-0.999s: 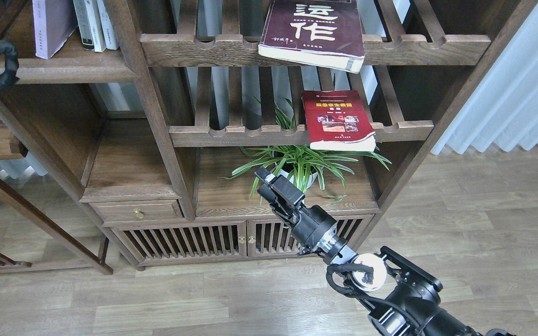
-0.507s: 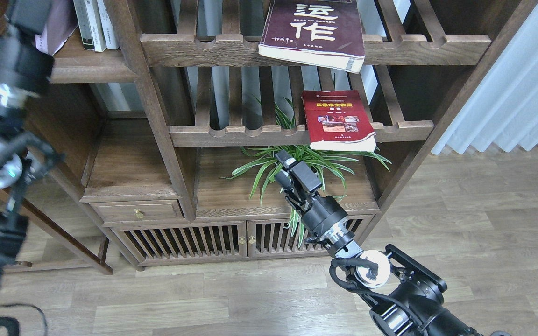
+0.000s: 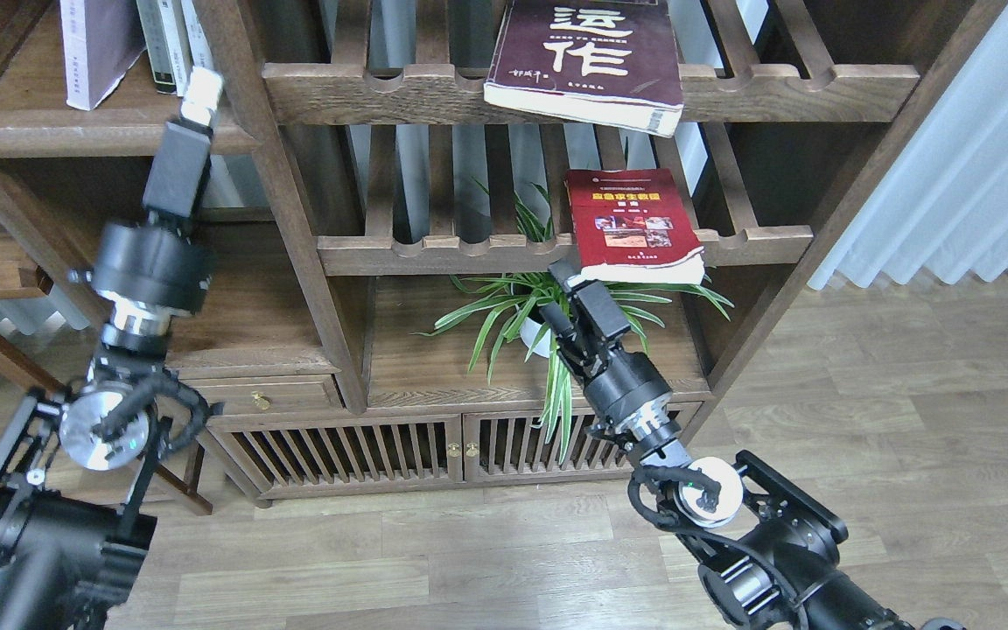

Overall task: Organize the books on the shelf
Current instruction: 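Lower the left arm and reach the right gripper to the red book, then tip the red book outward off the shelf with the right gripper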

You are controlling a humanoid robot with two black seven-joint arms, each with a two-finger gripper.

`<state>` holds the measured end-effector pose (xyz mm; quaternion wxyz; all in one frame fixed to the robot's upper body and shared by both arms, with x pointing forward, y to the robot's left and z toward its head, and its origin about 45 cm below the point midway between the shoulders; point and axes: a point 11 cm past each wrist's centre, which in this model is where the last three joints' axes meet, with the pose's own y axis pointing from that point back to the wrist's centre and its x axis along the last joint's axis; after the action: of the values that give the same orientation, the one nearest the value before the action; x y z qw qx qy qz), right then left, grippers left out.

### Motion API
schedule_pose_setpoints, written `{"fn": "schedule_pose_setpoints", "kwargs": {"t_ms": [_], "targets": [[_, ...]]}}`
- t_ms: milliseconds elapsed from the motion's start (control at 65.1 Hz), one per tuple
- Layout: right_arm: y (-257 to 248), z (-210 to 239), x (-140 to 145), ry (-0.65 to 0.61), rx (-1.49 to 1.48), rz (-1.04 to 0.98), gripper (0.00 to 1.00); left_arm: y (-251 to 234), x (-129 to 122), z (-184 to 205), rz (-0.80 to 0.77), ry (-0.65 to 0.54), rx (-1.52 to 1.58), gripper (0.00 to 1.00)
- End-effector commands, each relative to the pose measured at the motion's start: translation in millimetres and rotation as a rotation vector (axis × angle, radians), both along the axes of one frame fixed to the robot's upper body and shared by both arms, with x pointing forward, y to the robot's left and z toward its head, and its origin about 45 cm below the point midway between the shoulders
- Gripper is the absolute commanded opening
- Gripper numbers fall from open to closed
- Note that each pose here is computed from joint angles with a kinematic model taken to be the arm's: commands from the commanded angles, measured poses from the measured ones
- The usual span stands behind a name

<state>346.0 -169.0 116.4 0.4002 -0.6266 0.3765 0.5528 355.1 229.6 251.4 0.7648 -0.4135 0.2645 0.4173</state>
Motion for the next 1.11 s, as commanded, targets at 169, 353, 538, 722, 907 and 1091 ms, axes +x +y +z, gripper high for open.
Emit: {"fn": "schedule_pose_setpoints", "kwargs": {"t_ms": [169,353,538,722,907,1091], "targets": [[-23.6,-5.1,13.4,0.096,-0.022,-0.094,0.98,2.6,-5.8,-27.7,0.002,0.093,-0.072,0.97],[-29.2,-18.3,16.2,0.173,-0.067,-0.11,0.98,-0.8,-12.2,-36.9,-0.002,0.118,-0.087,0.99],[-50.3,-23.0,39.0,0.216,-0.129,-0.199,0.98,-10.1,-22.5,-50.2,-0.029,0.155,-0.083,0.99],[-63.1,-14.9,55.7,0.239,-0.14,-0.265,0.98,-22.5,-25.0,-52.8,-0.067,0.164,-0.075,0.99],[-67.0,-13.0,61.3,0.277,-0.149,-0.284,0.96,-30.4,-25.7,-53.2,-0.097,0.169,-0.065,0.99],[-66.7,-13.3,63.5,0.304,-0.16,-0.286,0.79,-30.5,-25.4,-53.7,-0.098,0.171,-0.062,0.99]]}}
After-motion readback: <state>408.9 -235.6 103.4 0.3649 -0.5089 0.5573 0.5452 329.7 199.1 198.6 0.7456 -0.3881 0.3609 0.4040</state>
